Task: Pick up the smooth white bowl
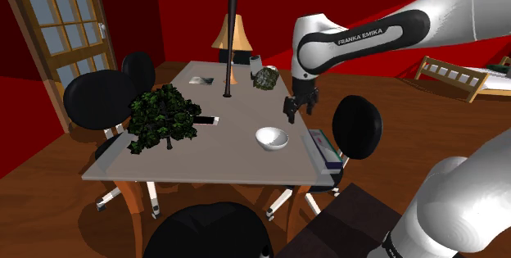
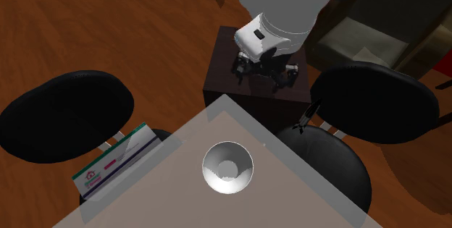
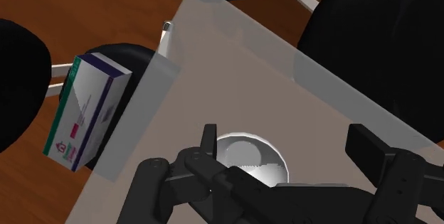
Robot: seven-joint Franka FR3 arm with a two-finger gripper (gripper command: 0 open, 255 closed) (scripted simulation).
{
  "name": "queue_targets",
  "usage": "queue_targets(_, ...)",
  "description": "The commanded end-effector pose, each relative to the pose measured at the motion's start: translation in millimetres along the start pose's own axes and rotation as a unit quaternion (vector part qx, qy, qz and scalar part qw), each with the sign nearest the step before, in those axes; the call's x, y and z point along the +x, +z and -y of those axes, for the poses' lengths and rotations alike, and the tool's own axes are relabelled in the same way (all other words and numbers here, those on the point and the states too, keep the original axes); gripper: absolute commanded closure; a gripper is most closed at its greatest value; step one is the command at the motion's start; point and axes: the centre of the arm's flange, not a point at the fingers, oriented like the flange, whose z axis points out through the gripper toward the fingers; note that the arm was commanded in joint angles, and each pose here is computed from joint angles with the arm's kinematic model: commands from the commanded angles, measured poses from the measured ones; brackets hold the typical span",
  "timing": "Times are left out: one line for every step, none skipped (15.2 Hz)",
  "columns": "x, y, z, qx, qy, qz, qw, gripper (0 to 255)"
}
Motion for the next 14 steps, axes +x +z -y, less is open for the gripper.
queue_targets(22.0, 16.6, 9.7, -0.002, -0.001, -0.003, 1.0, 0)
queue_targets(31.9, 24.3, 13.1, -0.003, -0.001, -0.004, 1.0, 0)
queue_targets(41.9, 32.0, 16.5, -0.004, -0.001, -0.005, 1.0, 0)
queue_targets(51.8, 39.7, 19.9, -0.006, -0.002, -0.006, 1.0, 0)
queue_targets(61.8, 47.3, 23.3, -0.007, -0.002, -0.007, 0.9999, 0)
queue_targets(71.8, 55.0, 26.6, -0.008, -0.002, -0.008, 0.9999, 0)
queue_targets(81.8, 62.6, 30.0, -0.009, -0.003, -0.01, 0.9999, 0)
queue_targets(91.8, 70.3, 33.3, -0.01, -0.003, -0.011, 0.9999, 0)
queue_targets(101.9, 77.9, 36.7, -0.011, -0.003, -0.012, 0.9999, 0)
queue_targets(111.9, 85.5, 40.0, -0.013, -0.004, -0.013, 0.9998, 0)
queue_targets(122.0, 93.0, 43.3, -0.014, -0.004, -0.014, 0.9998, 0)
queue_targets(132.1, 100.6, 46.6, -0.015, -0.004, -0.015, 0.9998, 0)
queue_targets(142.2, 108.1, 49.9, -0.016, -0.005, -0.016, 0.9997, 0)
queue_targets(152.3, 115.7, 53.1, -0.017, -0.005, -0.017, 0.9997, 0)
